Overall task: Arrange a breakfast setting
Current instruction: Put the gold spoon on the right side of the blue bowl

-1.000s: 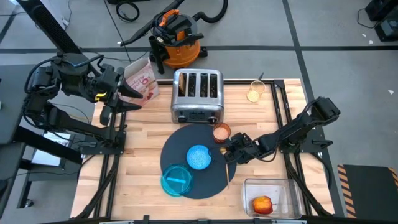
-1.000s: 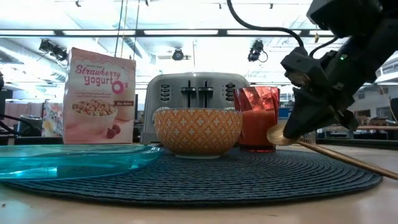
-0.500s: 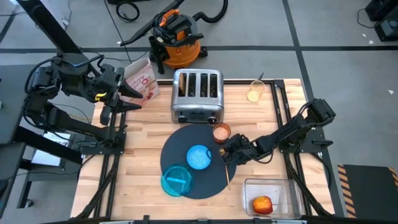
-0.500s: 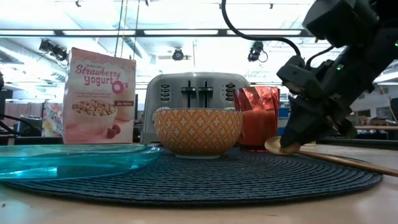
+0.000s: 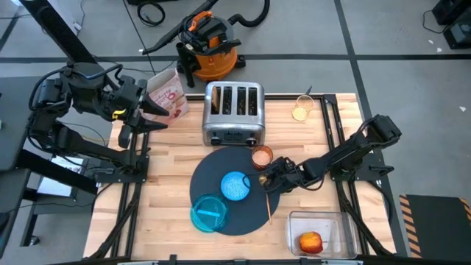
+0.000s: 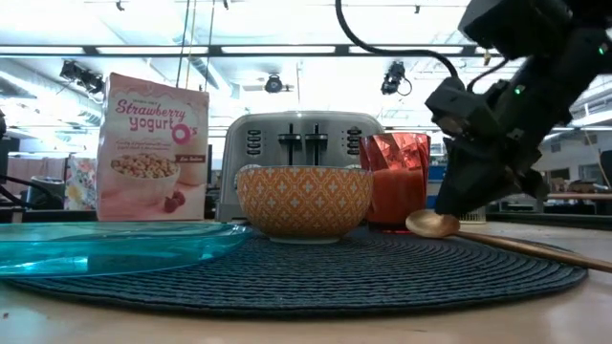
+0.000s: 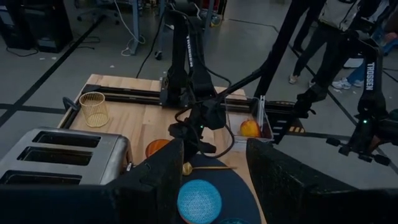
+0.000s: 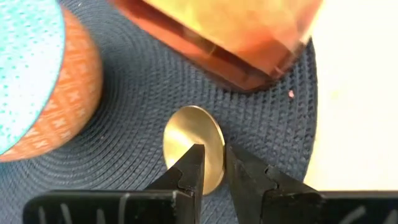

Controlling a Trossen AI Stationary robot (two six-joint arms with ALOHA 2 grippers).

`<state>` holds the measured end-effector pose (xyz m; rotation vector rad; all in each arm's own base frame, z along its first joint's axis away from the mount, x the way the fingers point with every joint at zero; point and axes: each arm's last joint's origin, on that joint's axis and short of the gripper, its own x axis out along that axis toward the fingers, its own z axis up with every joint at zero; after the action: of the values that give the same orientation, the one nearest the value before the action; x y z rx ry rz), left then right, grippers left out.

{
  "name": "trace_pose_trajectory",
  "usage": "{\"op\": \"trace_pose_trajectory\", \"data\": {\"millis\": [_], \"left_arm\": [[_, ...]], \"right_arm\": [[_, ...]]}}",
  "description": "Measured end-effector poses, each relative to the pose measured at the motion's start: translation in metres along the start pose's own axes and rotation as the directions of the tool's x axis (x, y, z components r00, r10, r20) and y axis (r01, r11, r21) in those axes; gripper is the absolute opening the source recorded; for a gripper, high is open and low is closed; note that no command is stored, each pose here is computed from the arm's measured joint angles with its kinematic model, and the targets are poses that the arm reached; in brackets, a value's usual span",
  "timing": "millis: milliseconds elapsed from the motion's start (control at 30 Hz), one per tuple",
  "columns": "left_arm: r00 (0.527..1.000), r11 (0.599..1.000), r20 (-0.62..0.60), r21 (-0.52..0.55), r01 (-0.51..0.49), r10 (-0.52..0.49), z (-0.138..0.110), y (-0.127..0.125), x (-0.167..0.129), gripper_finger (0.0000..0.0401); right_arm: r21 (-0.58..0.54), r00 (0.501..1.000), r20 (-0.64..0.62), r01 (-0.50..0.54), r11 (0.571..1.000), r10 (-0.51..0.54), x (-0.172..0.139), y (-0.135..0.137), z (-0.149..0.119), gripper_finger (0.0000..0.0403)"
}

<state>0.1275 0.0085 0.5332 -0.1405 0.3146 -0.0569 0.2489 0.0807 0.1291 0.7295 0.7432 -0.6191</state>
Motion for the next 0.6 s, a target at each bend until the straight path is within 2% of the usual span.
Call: {"op": "trace_pose_trajectory", "data": {"millis": [133, 200, 333, 433, 600], "left_arm": [[1.000, 1.000, 0.004, 0.001, 0.001, -0.001, 0.000, 0.000, 0.000, 0.0183], [1.000, 1.000, 0.004, 0.001, 0.000, 0.000, 0.000, 0.000, 0.000, 0.0183], [1.000, 1.000, 0.004, 0.000, 0.001, -0.001, 0.000, 0.000, 0.000, 0.0183], [1.000, 1.000, 0.005, 0.004, 0.001, -0.001, 0.000, 0.000, 0.000, 0.0183], [1.000, 1.000, 0.004, 0.003, 0.001, -0.001, 0.000, 0.000, 0.000, 0.0183]], "right_arm": [[-0.046, 0.999, -0.035, -0.004, 0.999, 0.003, -0.011, 0.019, 0.005, 0.0074], [-0.006, 0.998, -0.054, 0.011, 1.000, -0.011, -0.019, 0.029, 0.008, 0.0074], [0.025, 0.991, -0.066, 0.123, 0.992, -0.121, -0.030, 0.042, 0.010, 0.0074], [0.030, 0.972, -0.123, 0.206, 0.978, -0.201, -0.029, 0.039, 0.008, 0.0074], [0.108, 0.975, -0.197, 0.130, 0.986, -0.107, -0.021, 0.051, -0.005, 0.0074]]}}
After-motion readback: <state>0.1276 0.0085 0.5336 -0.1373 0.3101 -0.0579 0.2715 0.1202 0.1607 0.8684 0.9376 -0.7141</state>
